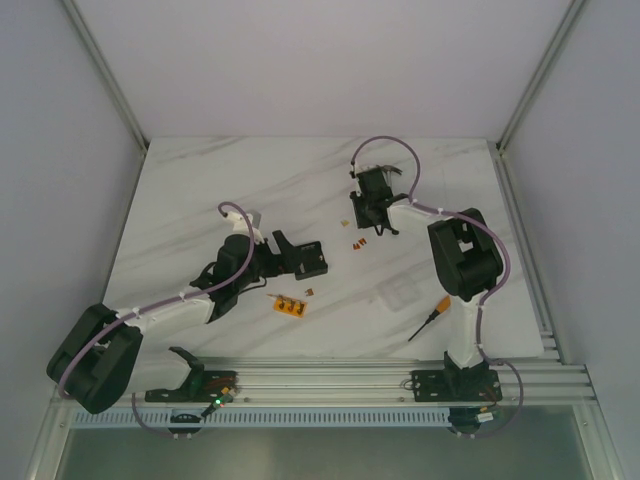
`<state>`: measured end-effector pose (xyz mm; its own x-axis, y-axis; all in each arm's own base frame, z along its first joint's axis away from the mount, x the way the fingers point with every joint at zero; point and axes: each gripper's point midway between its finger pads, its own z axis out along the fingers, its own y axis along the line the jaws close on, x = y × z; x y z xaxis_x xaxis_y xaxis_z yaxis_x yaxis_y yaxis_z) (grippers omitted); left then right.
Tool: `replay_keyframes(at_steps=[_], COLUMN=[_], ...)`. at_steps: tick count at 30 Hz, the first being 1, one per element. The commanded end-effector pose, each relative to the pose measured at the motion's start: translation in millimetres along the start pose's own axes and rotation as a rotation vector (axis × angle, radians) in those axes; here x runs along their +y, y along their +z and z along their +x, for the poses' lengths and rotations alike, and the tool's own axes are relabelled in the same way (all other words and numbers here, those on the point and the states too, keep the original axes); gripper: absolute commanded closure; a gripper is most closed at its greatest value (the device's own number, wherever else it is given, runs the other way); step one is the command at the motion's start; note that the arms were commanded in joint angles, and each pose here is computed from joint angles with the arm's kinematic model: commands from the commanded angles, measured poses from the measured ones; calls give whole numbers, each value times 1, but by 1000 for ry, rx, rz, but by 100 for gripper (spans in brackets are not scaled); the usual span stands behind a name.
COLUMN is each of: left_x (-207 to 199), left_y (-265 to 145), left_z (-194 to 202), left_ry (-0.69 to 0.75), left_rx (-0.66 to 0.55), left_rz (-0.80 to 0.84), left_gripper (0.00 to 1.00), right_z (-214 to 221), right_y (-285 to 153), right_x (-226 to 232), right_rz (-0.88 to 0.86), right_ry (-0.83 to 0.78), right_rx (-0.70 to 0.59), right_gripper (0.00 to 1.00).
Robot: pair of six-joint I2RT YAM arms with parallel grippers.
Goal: Snap on the fuse box
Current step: Pick up the fuse from the center of the board.
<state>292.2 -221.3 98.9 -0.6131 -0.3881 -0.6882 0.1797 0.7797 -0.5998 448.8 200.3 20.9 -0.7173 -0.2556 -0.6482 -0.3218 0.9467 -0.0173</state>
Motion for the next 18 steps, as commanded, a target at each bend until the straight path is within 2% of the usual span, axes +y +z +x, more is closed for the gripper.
replay_keyframes(at_steps=[1,11,18], left_x=[-24,-54,-76], left_y=[2,7,15], left_z=[-16,-28,-33], left_ry=[12,22,-13], left_rx=[-38,-99,-181], left_rz=[98,193,242], left_gripper=[1,4,14], right_z=[12,-7,-23], right_y=[-13,-59,-97], right_x=[7,35,69], right_rz=[-7,-39,-143], right_ry=[21,162,312], right_rx=[52,-96,-235], right_gripper=[74,75,75])
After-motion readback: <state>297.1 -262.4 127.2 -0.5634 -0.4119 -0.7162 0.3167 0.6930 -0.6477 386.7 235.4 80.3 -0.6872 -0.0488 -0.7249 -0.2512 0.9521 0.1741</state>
